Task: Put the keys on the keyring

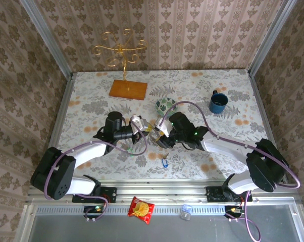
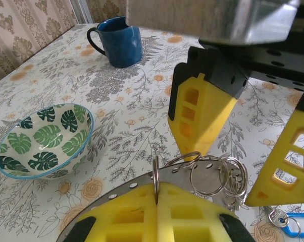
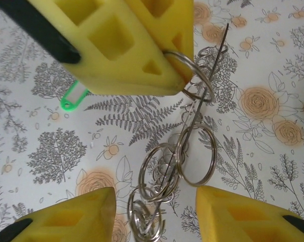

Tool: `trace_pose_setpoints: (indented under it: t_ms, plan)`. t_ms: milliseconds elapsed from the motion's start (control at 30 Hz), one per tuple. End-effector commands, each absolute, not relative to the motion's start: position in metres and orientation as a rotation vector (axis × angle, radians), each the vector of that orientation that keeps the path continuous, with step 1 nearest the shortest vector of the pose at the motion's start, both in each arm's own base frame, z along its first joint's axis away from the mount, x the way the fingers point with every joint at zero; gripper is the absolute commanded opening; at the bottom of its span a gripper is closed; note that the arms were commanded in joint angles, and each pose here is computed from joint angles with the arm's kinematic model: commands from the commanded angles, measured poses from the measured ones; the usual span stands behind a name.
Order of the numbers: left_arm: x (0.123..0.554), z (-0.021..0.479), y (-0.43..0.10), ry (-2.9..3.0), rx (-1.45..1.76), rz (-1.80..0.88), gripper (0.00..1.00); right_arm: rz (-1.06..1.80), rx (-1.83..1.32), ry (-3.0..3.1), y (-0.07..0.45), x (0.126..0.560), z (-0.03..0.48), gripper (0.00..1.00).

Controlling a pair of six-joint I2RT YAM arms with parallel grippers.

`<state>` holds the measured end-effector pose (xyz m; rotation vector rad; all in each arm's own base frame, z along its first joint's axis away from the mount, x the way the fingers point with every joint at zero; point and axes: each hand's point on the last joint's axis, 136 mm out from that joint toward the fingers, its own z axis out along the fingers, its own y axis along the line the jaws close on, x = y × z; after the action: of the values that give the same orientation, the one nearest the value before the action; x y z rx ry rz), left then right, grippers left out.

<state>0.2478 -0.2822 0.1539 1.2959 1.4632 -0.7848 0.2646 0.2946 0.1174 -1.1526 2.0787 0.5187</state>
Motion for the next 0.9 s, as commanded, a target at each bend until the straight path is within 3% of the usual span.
trace_pose_setpoints:
  t_ms: [0,233,500,667,867]
  plan:
    - [0.249,0.16,-0.282,1.451,1.266,-0.769,0.0,0.467,-1.111,2.078,0.294,0.273,0.115,0.42]
    - [0.253,0.159,-0.283,1.455,1.247,-0.745,0.0,0.494,-1.143,2.053,0.302,0.27,0.119,0.11]
    - [0.261,0.158,-0.281,1.477,1.222,-0.698,0.0,0.488,-1.197,2.009,0.312,0.263,0.127,0.04]
    - [0.262,0.156,-0.283,1.48,1.214,-0.684,0.0,0.534,-1.204,1.983,0.322,0.259,0.136,0.08]
    - [0.265,0.156,-0.286,1.45,1.174,-0.689,0.0,0.667,-1.254,1.93,0.325,0.243,0.145,0.36]
